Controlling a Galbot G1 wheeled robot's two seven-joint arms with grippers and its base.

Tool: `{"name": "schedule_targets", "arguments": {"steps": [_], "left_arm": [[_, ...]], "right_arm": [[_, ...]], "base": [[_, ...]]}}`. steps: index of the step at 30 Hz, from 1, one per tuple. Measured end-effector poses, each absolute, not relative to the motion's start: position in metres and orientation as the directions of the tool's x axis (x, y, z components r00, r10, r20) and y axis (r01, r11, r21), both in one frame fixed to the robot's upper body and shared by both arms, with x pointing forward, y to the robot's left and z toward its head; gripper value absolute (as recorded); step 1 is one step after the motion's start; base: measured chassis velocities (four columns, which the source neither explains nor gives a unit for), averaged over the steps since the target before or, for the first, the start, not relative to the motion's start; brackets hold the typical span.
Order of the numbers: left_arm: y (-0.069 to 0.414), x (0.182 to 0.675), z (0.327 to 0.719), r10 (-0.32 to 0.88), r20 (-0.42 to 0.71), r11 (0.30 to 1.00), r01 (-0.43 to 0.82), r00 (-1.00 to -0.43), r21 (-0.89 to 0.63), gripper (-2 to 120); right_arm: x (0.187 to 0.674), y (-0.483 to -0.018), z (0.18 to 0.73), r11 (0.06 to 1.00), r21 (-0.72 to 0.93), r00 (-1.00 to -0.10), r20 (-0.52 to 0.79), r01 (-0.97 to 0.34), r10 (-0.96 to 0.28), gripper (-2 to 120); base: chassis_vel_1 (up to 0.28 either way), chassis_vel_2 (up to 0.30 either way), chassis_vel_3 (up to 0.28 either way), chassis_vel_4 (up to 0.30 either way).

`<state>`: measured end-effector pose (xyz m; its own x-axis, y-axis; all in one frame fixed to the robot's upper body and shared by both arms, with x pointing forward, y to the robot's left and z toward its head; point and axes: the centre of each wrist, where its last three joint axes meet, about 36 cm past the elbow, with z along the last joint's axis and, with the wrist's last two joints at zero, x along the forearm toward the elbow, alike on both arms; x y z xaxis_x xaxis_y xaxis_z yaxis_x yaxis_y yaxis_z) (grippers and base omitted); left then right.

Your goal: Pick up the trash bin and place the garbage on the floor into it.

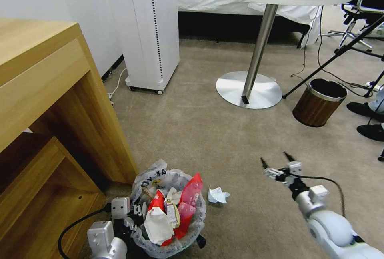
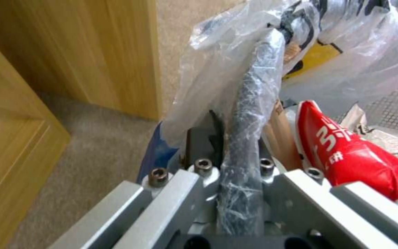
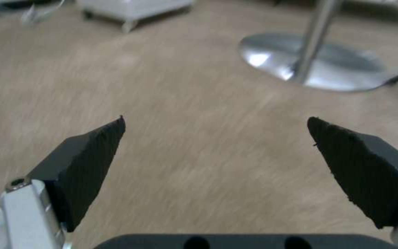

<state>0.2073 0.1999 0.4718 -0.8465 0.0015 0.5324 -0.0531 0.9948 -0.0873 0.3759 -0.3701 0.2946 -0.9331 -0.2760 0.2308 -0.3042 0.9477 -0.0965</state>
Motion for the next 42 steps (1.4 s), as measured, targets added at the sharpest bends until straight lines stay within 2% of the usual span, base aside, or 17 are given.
{"name": "schedule_targets", "arguments": {"steps": [5, 11, 18, 26, 42], "left_arm": [[0.201, 0.207, 0.468, -0.011, 0.541, 0.995, -0.064, -0.841, -0.079, 0], [0.205, 0.208, 0.464, -0.039, 0.549, 0.994, -0.088, -0.835, -0.064, 0], [0.205, 0.205, 0.459, -0.05, 0.564, 0.994, -0.095, -0.824, -0.051, 0], [0.207, 0.205, 0.459, -0.054, 0.558, 0.994, -0.095, -0.828, -0.046, 0], [0.203, 0.195, 0.455, -0.04, 0.558, 0.996, -0.077, -0.829, -0.043, 0]], "right_arm": [[0.395, -0.35, 0.265, 0.925, -0.087, -0.902, 0.271, -0.37, -0.335, 100], [0.403, -0.301, 0.243, 0.845, 0.018, -0.81, 0.273, -0.535, -0.519, 100], [0.386, -0.273, 0.221, 0.855, 0.047, -0.794, 0.35, -0.516, -0.498, 100], [0.372, -0.265, 0.189, 0.855, 0.047, -0.774, 0.4, -0.517, -0.491, 100], [0.358, -0.236, 0.145, 0.857, 0.064, -0.767, 0.417, -0.511, -0.488, 100]], "base": [[0.0, 0.0, 0.0, 0.0], [0.0, 0.0, 0.0, 0.0], [0.0, 0.0, 0.0, 0.0], [0.0, 0.0, 0.0, 0.0], [0.0, 0.0, 0.0, 0.0]]}}
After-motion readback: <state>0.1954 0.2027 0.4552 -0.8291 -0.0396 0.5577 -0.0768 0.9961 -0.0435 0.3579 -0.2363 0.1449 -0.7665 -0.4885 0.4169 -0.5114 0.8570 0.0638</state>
